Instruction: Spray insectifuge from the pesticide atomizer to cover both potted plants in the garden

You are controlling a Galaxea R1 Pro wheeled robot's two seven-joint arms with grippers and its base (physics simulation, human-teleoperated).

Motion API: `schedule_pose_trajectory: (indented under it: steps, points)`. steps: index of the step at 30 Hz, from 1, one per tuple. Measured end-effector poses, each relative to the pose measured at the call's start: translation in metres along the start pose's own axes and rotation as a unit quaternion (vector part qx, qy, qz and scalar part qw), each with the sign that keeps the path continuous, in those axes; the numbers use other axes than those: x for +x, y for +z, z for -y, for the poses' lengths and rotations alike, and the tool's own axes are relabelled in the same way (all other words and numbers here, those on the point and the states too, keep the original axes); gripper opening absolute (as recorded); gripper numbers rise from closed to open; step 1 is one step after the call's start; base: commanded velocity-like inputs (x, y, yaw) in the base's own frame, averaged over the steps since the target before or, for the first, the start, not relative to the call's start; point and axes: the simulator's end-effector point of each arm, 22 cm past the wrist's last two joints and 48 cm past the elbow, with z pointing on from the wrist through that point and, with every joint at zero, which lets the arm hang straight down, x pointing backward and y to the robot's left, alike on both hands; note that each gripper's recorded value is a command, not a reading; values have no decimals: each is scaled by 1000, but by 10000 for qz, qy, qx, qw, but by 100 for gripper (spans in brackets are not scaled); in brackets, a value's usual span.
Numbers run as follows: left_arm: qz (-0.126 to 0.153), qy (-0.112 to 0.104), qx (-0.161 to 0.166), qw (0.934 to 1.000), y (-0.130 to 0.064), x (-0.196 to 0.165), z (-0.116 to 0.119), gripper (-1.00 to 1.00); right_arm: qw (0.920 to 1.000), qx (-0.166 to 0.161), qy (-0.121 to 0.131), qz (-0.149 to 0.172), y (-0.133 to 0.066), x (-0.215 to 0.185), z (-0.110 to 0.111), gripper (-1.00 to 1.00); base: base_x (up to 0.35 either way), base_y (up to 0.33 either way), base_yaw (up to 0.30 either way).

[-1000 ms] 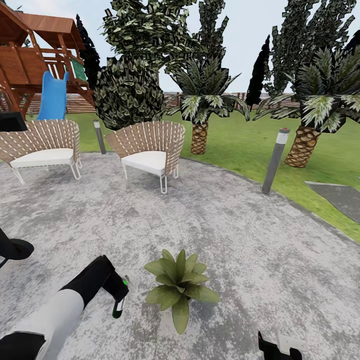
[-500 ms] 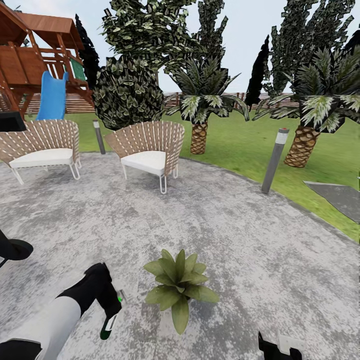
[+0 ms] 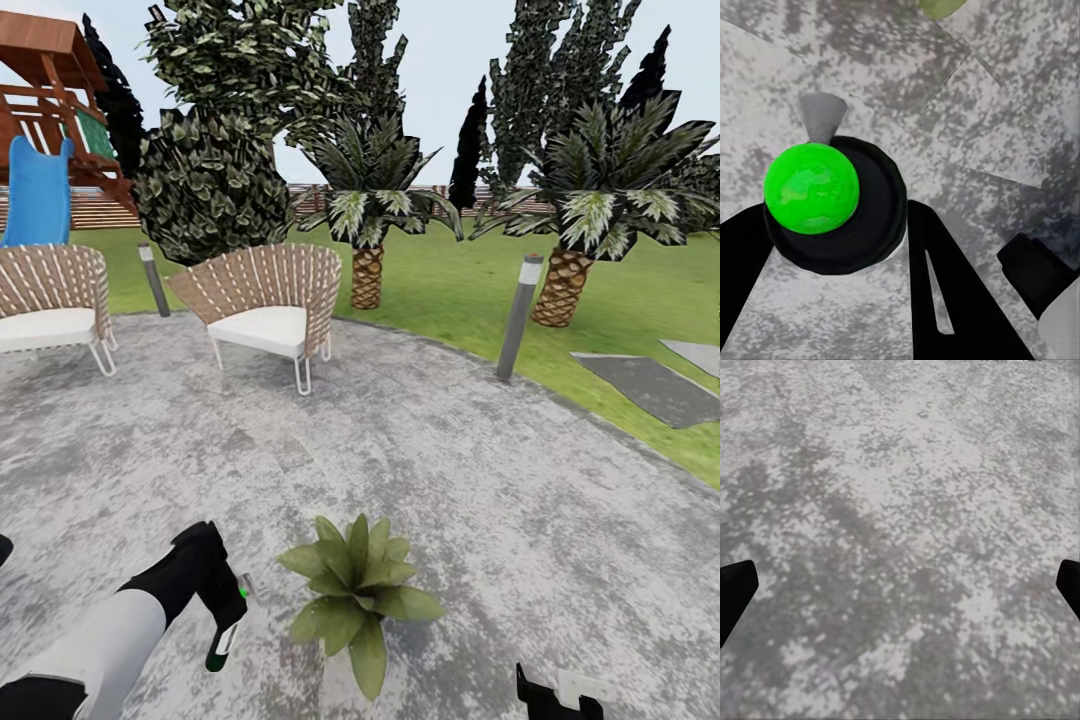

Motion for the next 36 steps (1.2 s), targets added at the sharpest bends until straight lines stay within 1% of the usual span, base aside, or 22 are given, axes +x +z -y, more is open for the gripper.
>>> schedule_pose_trajectory:
  steps: [3, 6, 9, 10, 15, 16, 17, 19, 22, 23, 24, 25, 26, 27, 29, 30, 31, 32, 33, 34, 35, 36]
  points:
    - [99, 23, 30, 9999, -6, -14, 1, -100, 10000, 0, -1, 0, 0, 0, 0, 100, 9, 9, -5]
    - [228, 56, 12, 9997, -24, -33, -7, -100, 10000, 0, -1, 1, 0, 0, 0, 100, 1, 1, -1]
    - [229, 75, 11, 9997, -30, -36, -9, -100, 10000, -1, -2, 0, 0, 0, 0, 100, 0, 0, 0]
    - [119, 92, -66, 9999, -30, -29, -15, -100, 10000, -2, -4, 0, 0, 0, 0, 100, 0, 0, 0]
    - [-219, 118, -174, 9995, -21, -1, -21, -100, 10000, -2, -4, 0, 0, 0, 0, 100, 0, 0, 0]
    - [-331, 86, -162, 9993, -14, 14, -21, -100, 10000, -3, -5, -1, 0, 0, 0, 100, 0, 0, 0]
    - [-369, 72, -154, 9992, -9, 21, -20, -100, 10000, -2, -4, 0, 0, 0, 0, 100, 0, 0, 0]
    - [-365, 73, -161, 9992, -6, 24, -18, -100, 10000, -2, -3, 0, 0, 0, 0, 100, 0, 0, 0]
    - [-150, 98, -115, 9998, -9, 5, -11, -100, 10000, -1, -3, 0, 0, 0, 0, 100, 0, 0, 0]
    - [-9, 160, -104, 9998, -12, -10, -6, -100, 10000, -1, -2, 1, 0, 0, 0, 100, 0, 0, 0]
    - [118, 282, -95, 9995, -15, -27, 2, -100, 10000, 0, -2, 0, 0, 0, 0, 100, 0, 0, 0]
    - [137, 376, -108, 9991, -15, -28, 2, -100, 10000, -2, -3, 0, 0, 0, 0, 100, 0, 0, 0]
    - [309, 783, -83, 9964, -15, -25, -5, -100, 10000, 0, -6, -6, 0, 1, 0, 100, 0, 0, 0]
    - [294, 767, -127, 9965, -17, -19, -11, -100, 10000, 0, -6, -5, 0, 0, 0, 100, 0, 0, 0]
    - [152, 553, -239, 9981, -18, -5, -23, -100, 10000, 1, -5, -1, 0, 0, 0, 100, 0, 0, 0]
    - [22, 381, -401, 9985, -20, 8, -36, -100, 10000, 1, -7, 3, 0, 0, 0, 100, 0, 0, 0]
    - [-22, 270, -492, 9984, -22, 16, -44, -100, 10000, 3, -7, 5, 0, 0, 1, 100, 0, 0, 0]
    - [-35, 218, -523, 9984, -23, 19, -48, -100, 10000, 3, -7, 4, 0, 0, 1, 100, 0, 0, 0]
    - [-61, 175, -542, 9984, -22, 23, -50, -100, 10000, 4, -8, 3, 0, 0, 1, 100, 0, 0, 0]
    - [-95, 151, -500, 9986, -18, 26, -46, -100, 10000, 2, -10, 2, 0, 0, 1, 100, 0, 0, 0]
    - [-210, 119, -344, 9991, -5, 36, -34, -100, 10000, 3, -9, 2, 0, 0, 1, 100, 0, 0, 0]
    - [-262, 115, -275, 9992, 2, 40, -27, -100, 10000, 3, -9, 4, 0, 0, 1, 100, 5, 0, 0]
